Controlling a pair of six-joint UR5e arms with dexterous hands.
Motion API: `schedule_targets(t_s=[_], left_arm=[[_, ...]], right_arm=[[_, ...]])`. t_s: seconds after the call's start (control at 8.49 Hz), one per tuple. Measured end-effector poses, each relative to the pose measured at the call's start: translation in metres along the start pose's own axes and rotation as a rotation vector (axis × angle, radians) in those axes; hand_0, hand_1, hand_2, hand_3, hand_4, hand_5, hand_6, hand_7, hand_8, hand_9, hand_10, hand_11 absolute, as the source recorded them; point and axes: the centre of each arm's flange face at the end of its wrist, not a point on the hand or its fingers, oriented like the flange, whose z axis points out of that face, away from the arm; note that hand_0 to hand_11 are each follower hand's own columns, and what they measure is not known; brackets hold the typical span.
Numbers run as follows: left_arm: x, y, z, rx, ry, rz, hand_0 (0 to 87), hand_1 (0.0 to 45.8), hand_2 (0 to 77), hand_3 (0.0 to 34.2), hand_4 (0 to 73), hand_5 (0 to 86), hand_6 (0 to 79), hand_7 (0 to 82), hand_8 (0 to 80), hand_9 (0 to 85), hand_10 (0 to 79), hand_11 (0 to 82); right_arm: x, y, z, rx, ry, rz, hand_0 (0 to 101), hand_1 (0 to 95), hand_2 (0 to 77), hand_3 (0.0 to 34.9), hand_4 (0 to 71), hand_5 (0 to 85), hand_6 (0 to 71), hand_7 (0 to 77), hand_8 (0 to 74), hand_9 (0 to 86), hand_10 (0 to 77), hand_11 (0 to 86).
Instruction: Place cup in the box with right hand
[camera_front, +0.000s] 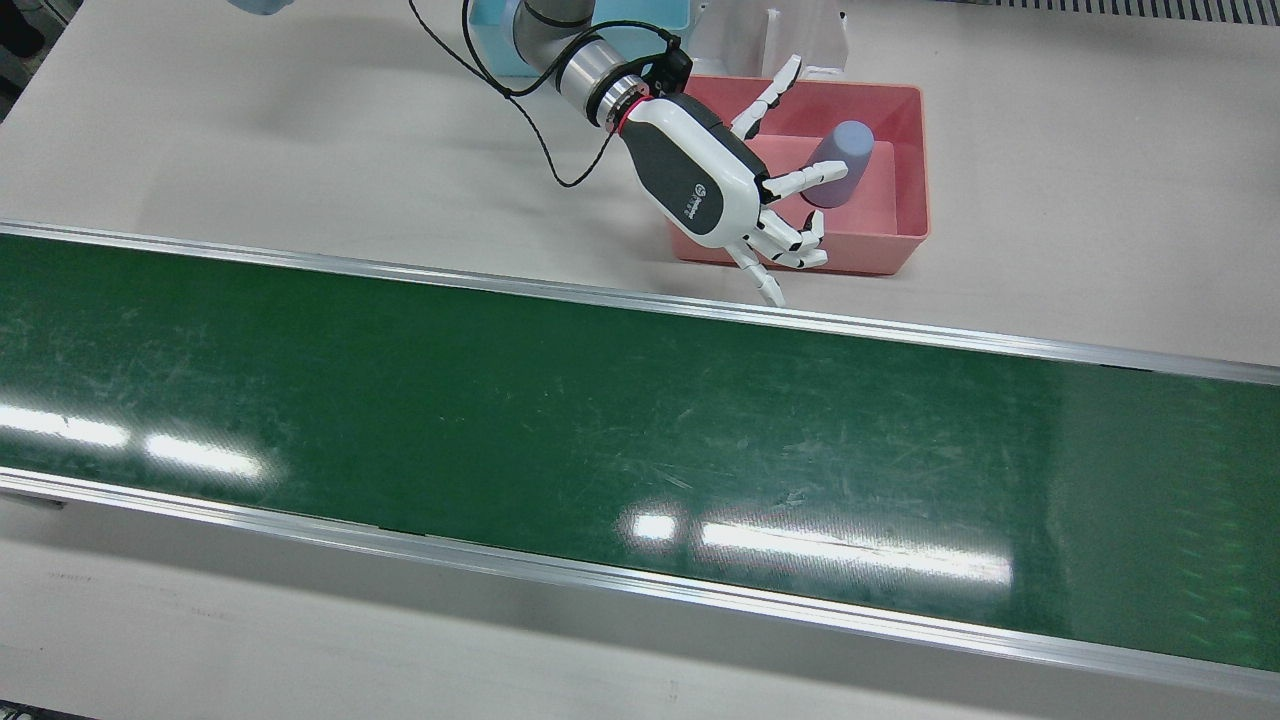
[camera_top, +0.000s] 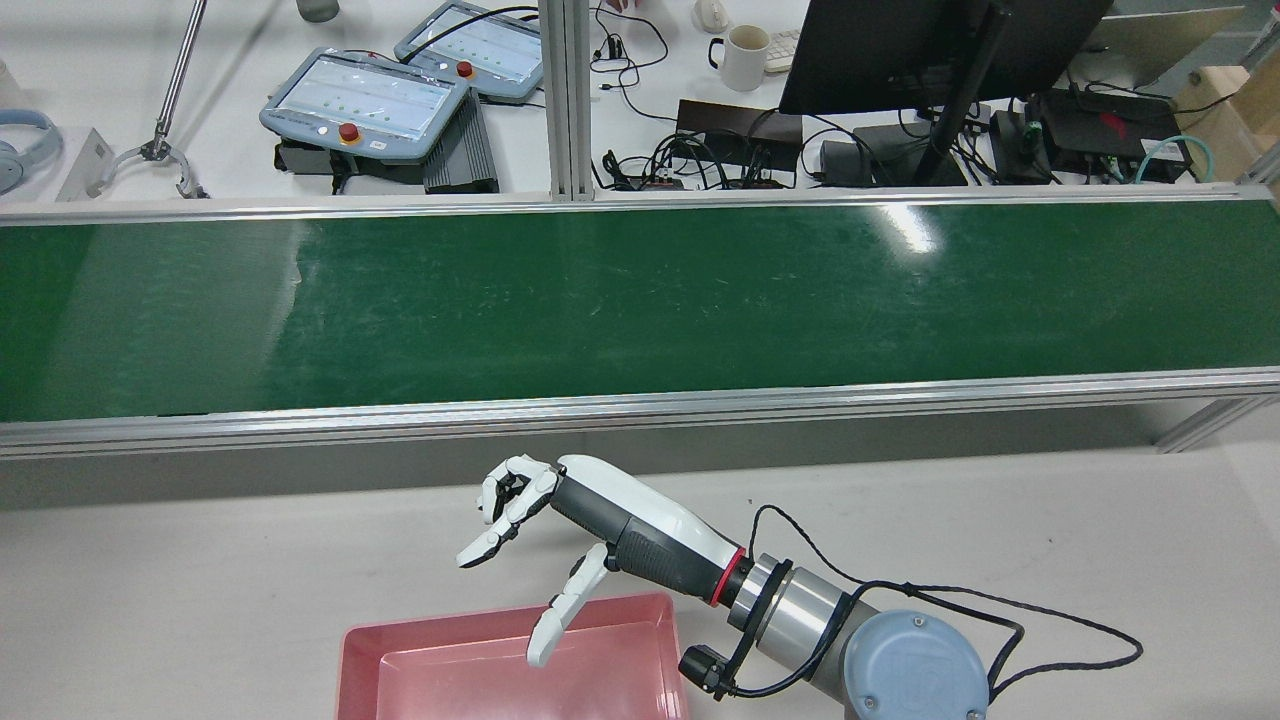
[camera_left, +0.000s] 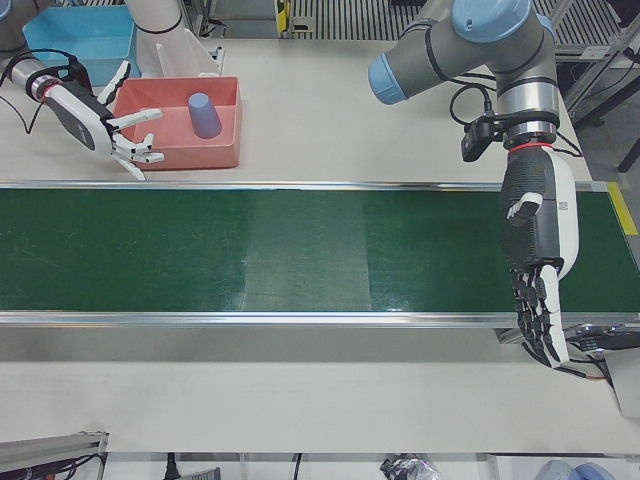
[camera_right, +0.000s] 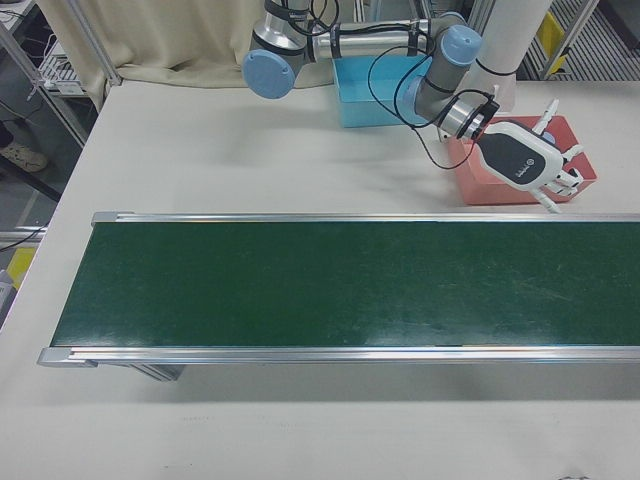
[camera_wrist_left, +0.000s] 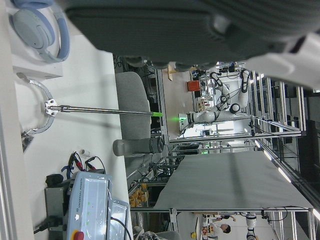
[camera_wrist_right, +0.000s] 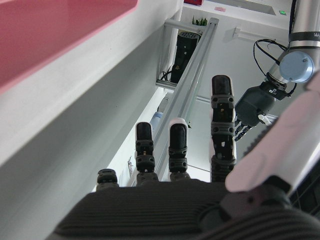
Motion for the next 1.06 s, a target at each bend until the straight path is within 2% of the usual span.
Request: schedule_targets(t_s=[0.12, 0.24, 0.35, 0.47, 0.59, 0.71, 0.82, 0.94, 1.06], left_arm=[[0.000, 0.000, 0.000, 0.000, 0.000, 0.000, 0.0, 0.5, 0.5, 0.0, 0.0, 0.0, 0.0, 0.0, 0.0, 0.5, 0.0, 0.0], [0.000, 0.000, 0.000, 0.001, 0.000, 0.000, 0.0, 0.5, 0.5, 0.0, 0.0, 0.0, 0.0, 0.0, 0.0, 0.5, 0.0, 0.0], [0.000, 0.000, 0.000, 0.001, 0.000, 0.000, 0.0, 0.5, 0.5, 0.0, 0.0, 0.0, 0.0, 0.0, 0.0, 0.5, 0.0, 0.0], [0.000, 0.000, 0.000, 0.001, 0.000, 0.000, 0.0, 0.5, 0.5, 0.0, 0.0, 0.0, 0.0, 0.0, 0.0, 0.5, 0.0, 0.0], [0.000, 0.000, 0.000, 0.001, 0.000, 0.000, 0.0, 0.5, 0.5, 0.0, 0.0, 0.0, 0.0, 0.0, 0.0, 0.5, 0.0, 0.0], [0.000, 0.000, 0.000, 0.001, 0.000, 0.000, 0.0, 0.5, 0.5, 0.0, 0.0, 0.0, 0.0, 0.0, 0.0, 0.5, 0.0, 0.0], [0.000, 0.000, 0.000, 0.000, 0.000, 0.000, 0.0, 0.5, 0.5, 0.0, 0.0, 0.0, 0.0, 0.0, 0.0, 0.5, 0.0, 0.0], [0.000, 0.000, 0.000, 0.000, 0.000, 0.000, 0.0, 0.5, 0.5, 0.0, 0.0, 0.0, 0.0, 0.0, 0.0, 0.5, 0.0, 0.0], [0.000, 0.000, 0.000, 0.000, 0.000, 0.000, 0.0, 0.5, 0.5, 0.0, 0.0, 0.0, 0.0, 0.0, 0.0, 0.5, 0.0, 0.0]], right_arm=[[-0.016, -0.008, -0.001, 0.008, -0.025, -0.004, 44, 0.5, 0.5, 14.0, 51.3, 0.5, 12.0, 61.1, 16.4, 26.7, 3.8, 1.1], [-0.036, -0.019, -0.004, 0.022, -0.060, 0.002, 44, 1.6, 0.5, 9.8, 51.3, 0.5, 12.5, 61.1, 16.9, 27.8, 2.7, 3.8], [-0.061, -0.034, -0.006, 0.040, -0.101, 0.016, 56, 14.2, 1.6, 6.2, 51.8, 0.5, 21.3, 70.4, 27.3, 36.5, 12.5, 15.8], [-0.085, -0.049, -0.007, 0.057, -0.143, 0.025, 81, 31.6, 8.7, 0.4, 51.8, 9.8, 31.6, 69.8, 33.8, 47.5, 22.4, 27.3], [-0.110, -0.064, -0.007, 0.074, -0.184, 0.028, 81, 37.6, 21.3, 0.4, 51.8, 9.8, 31.6, 69.8, 40.4, 56.7, 33.3, 37.1], [-0.133, -0.083, -0.013, 0.098, -0.220, 0.033, 80, 35.5, 34.9, 0.0, 51.8, 9.8, 32.7, 69.8, 48.0, 67.6, 42.5, 46.9], [-0.153, -0.106, -0.028, 0.132, -0.246, 0.038, 80, 34.4, 33.3, 0.0, 51.8, 9.8, 32.7, 69.8, 48.0, 69.3, 52.4, 57.3], [-0.177, -0.133, -0.048, 0.176, -0.279, 0.043, 80, 37.6, 29.5, 0.0, 51.8, 22.9, 32.7, 70.4, 45.8, 66.0, 55.1, 72.0], [-0.203, -0.165, -0.075, 0.230, -0.318, 0.054, 80, 37.1, 30.5, 0.0, 38.7, 18.5, 30.0, 70.4, 45.3, 66.0, 53.5, 69.3]])
